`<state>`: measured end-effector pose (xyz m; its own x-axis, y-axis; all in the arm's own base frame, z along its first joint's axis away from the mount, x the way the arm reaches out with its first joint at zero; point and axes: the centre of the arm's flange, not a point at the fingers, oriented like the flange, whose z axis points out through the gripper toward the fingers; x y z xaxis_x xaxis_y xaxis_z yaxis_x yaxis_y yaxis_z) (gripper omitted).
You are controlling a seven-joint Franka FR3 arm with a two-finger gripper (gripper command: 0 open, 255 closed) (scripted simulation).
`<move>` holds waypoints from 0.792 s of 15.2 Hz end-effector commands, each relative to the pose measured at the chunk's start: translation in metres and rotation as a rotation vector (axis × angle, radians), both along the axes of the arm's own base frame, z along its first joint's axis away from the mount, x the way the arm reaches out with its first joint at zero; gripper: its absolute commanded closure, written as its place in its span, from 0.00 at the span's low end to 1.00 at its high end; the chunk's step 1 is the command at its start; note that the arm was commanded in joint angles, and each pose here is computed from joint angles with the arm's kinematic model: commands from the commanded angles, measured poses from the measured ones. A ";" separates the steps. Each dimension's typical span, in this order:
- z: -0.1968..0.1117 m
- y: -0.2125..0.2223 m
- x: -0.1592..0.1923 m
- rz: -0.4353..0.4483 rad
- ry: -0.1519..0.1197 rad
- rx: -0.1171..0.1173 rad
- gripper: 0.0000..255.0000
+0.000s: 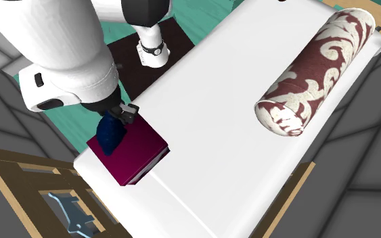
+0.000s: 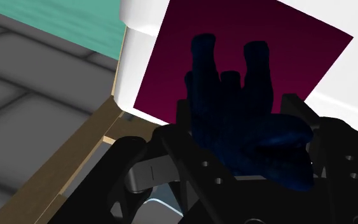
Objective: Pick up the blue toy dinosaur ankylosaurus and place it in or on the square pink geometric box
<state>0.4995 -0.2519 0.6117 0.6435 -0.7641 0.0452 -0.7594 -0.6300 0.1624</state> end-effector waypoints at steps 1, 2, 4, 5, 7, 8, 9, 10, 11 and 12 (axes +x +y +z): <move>-0.010 0.000 -0.001 0.001 -0.001 0.000 1.00; -0.015 0.000 -0.001 0.001 -0.001 0.000 1.00; -0.026 0.000 -0.001 0.001 -0.001 0.000 1.00; -0.031 0.000 -0.001 0.001 -0.001 0.000 1.00; -0.041 0.000 -0.001 0.001 -0.001 0.000 1.00; -0.047 0.000 -0.001 0.001 -0.001 0.000 1.00; -0.052 0.000 -0.001 0.001 -0.001 0.000 1.00; -0.057 0.000 -0.001 0.001 -0.001 0.000 1.00; -0.063 0.000 -0.001 0.001 -0.001 0.000 1.00; -0.068 0.000 -0.001 0.001 -0.001 0.000 1.00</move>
